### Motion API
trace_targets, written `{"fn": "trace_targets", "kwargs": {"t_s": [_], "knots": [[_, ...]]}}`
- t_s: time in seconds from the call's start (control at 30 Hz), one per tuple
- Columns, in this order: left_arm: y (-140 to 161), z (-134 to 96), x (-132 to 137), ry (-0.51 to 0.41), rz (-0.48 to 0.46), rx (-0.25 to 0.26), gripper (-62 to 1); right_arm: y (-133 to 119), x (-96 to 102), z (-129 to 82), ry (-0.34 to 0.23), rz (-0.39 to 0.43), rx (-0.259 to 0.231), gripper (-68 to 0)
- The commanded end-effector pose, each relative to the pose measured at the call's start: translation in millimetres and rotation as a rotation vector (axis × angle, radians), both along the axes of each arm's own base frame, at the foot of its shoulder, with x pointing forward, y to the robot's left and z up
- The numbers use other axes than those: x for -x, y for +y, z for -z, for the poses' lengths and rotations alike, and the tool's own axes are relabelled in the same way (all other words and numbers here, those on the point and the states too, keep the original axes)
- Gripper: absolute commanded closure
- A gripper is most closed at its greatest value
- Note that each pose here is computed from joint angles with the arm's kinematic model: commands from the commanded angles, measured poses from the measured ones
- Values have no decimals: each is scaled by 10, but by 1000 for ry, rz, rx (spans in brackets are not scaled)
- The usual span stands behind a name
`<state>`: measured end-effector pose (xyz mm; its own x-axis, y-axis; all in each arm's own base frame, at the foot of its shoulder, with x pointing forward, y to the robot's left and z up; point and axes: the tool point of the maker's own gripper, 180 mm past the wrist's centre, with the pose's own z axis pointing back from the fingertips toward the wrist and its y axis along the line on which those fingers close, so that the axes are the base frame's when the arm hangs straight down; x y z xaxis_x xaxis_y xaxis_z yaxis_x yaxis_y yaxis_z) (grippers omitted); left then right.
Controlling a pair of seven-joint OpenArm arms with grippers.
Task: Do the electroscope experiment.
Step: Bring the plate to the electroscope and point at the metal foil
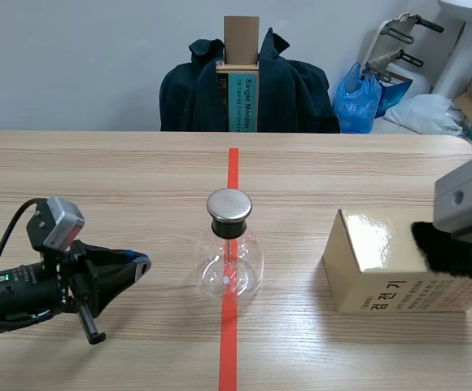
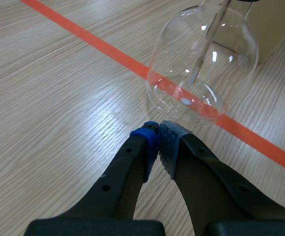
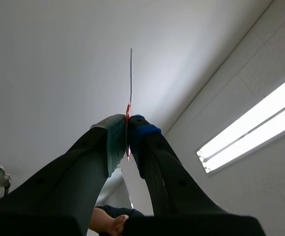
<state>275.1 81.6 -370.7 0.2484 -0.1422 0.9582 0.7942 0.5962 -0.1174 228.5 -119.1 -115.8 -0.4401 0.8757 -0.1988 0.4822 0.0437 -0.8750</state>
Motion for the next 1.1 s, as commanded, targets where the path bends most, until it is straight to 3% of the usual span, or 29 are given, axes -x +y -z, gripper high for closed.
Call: {"fn": "trace_targets", "kwargs": {"t_s": [0.0, 0.23, 0.4, 0.5, 0.73, 0.87, 1.07], "knots": [[-91, -128, -32, -42, 19, 37, -30, 16, 15, -109, -41, -15, -6, -8], [-236, -72, -44, -63, 12, 37, -30, 147, -40, -25, 41, -69, -64, -8], [-271, -73, -64, -75, 6, 37, -30, 327, -184, -43, 80, -98, -153, -8], [-270, -77, -66, -77, 5, 39, -30, 504, -239, 53, 114, -124, -190, -8], [-273, -90, -68, -81, 4, 45, -30, 825, -310, 642, 259, -152, -149, -8], [-273, -89, -68, -81, 4, 44, -30, 884, -269, 979, 335, -156, -99, -8], [-294, -93, -70, -82, 3, 49, -30, 866, -250, 1278, 399, -134, -76, -8]]}}
